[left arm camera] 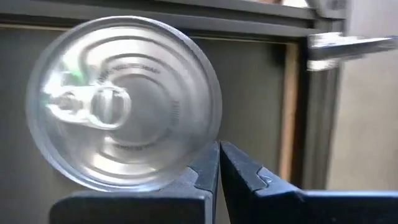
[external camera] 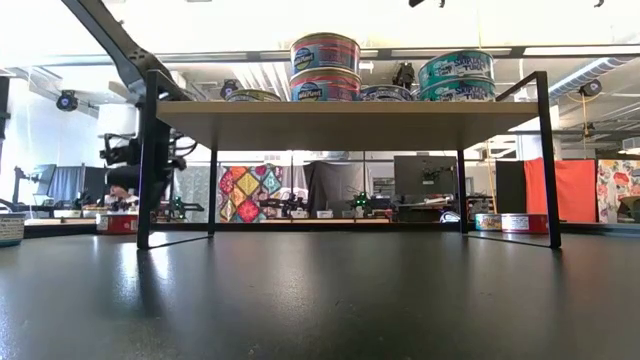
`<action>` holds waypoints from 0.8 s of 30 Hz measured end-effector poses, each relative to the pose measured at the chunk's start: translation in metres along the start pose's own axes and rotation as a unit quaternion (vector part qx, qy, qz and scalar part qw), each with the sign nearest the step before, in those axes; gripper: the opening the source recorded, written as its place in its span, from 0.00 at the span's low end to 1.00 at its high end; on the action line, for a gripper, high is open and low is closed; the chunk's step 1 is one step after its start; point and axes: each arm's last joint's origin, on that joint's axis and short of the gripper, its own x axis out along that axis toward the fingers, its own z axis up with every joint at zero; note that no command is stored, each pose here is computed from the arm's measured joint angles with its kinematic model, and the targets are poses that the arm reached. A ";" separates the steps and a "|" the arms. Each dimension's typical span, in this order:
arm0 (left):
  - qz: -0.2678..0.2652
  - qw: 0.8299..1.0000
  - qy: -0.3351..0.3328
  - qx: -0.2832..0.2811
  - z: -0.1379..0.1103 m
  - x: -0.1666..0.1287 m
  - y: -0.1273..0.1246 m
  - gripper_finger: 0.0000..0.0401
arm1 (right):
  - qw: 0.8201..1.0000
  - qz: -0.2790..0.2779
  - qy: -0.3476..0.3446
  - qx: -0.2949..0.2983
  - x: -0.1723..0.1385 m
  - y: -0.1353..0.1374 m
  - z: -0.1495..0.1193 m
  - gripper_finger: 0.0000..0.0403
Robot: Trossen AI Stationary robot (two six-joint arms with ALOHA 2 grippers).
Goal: Stack canned seafood by type on shelf
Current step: Put the red tuna can on the shelf
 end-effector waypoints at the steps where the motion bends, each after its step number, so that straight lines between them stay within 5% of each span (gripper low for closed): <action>1: 0.013 1.000 0.002 0.001 0.000 0.003 0.001 0.00 | 1.000 0.000 0.000 0.000 0.000 0.000 0.000 0.03; 10: 0.128 0.990 0.014 -0.053 0.007 -0.005 0.019 0.00 | 1.000 0.000 0.000 -0.012 0.010 -0.001 0.005 0.03; 18: 0.246 0.969 -0.028 -0.005 0.028 -0.041 0.060 0.00 | 1.000 0.002 0.005 -0.010 0.016 -0.001 0.006 0.03; 24: 0.191 0.981 -0.014 -0.036 0.030 -0.055 0.086 0.00 | 1.000 -0.001 -0.002 -0.014 0.021 -0.001 0.009 0.03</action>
